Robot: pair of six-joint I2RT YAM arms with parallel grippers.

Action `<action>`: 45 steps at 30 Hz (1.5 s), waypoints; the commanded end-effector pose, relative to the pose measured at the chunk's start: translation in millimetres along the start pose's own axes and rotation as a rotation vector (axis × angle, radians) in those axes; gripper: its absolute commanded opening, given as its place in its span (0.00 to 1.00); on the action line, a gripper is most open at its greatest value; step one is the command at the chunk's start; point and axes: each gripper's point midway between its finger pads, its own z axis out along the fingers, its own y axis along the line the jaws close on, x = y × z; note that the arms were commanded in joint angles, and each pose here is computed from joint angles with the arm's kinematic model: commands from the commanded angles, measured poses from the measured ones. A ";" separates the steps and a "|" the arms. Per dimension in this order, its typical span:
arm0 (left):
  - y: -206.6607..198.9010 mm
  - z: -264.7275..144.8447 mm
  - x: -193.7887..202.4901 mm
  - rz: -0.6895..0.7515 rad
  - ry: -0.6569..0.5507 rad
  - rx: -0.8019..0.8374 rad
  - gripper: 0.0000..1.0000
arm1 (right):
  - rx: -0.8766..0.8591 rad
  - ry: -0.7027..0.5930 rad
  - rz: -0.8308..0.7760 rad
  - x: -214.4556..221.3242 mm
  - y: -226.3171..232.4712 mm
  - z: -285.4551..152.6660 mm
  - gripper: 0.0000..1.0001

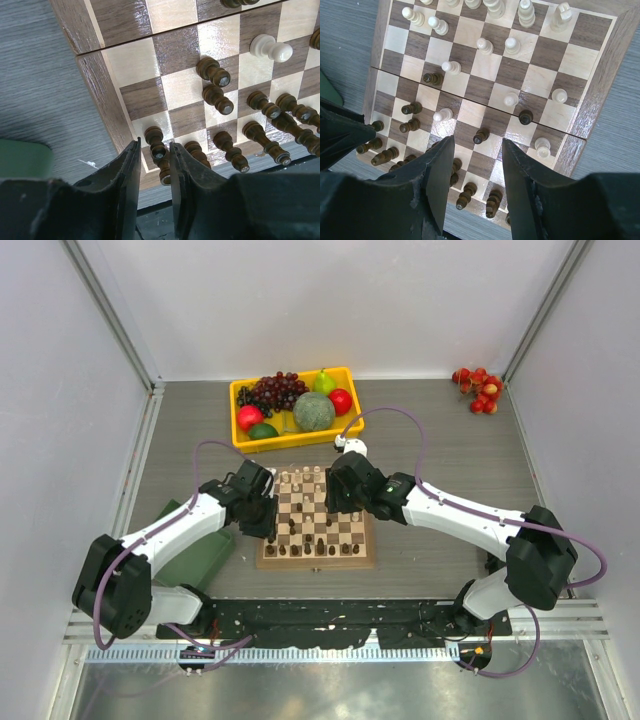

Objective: Set up the chess pieces on the board

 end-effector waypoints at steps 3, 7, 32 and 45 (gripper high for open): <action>-8.4 -15.6 -18.7 0.001 -0.070 0.017 0.39 | -0.027 -0.046 0.012 -14.0 7.8 -2.6 0.49; -7.5 -24.1 -27.7 0.001 -0.119 0.007 0.43 | -0.045 -0.034 0.003 -13.5 12.0 -1.4 0.49; 113.0 -111.5 -44.3 -0.236 -0.439 -0.290 0.99 | -0.167 0.239 -0.244 30.6 107.1 56.2 0.42; 119.6 -111.5 -41.9 -0.247 -0.441 -0.299 1.00 | -0.109 0.283 -0.282 41.0 101.4 56.8 0.38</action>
